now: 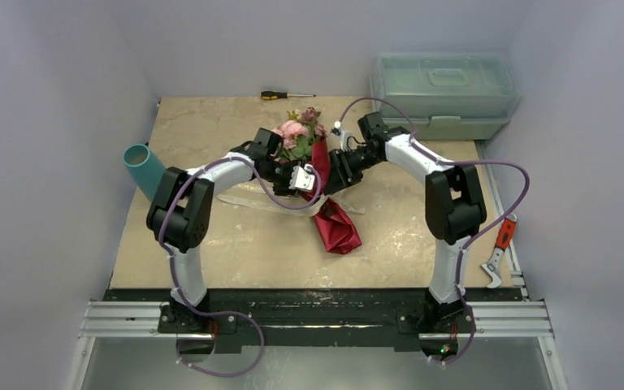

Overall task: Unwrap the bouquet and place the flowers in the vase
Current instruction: Untie the ribbon from the wrapping paper.

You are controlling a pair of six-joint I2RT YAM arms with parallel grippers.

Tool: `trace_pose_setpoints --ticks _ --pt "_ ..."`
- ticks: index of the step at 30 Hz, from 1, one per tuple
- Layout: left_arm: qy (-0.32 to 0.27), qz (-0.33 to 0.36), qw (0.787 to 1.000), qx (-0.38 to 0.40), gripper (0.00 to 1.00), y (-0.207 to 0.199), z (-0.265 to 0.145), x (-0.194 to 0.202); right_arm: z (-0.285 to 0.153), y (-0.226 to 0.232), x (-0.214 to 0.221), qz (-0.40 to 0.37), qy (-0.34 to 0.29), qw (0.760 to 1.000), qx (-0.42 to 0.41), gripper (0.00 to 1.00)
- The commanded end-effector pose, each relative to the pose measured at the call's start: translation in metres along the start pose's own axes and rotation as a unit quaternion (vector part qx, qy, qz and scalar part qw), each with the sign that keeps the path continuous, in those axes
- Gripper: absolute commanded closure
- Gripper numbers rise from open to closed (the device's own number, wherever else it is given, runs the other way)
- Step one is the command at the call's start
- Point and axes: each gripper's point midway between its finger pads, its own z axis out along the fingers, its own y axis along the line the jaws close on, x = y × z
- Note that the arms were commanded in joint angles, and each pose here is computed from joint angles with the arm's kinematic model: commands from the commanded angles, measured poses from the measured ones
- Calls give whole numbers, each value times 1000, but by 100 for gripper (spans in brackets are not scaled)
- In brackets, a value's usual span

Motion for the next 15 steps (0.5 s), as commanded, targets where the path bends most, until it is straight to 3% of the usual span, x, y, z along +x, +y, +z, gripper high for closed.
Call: trace_pose_setpoints --ticks 1,9,12,15 --pt "-49 -2 999 -11 42 3 -38 -49 -23 12 -14 -9 -22 1000 -10 46" --pt "-100 -44 994 26 35 -25 -60 -100 -27 -28 -19 14 -38 996 78 45" --pt "-116 -108 986 53 30 -40 -52 -116 -25 -35 -16 20 -31 995 90 45" --pt "-130 -206 970 20 30 -31 -38 -126 -22 -37 -3 28 -19 995 93 46"
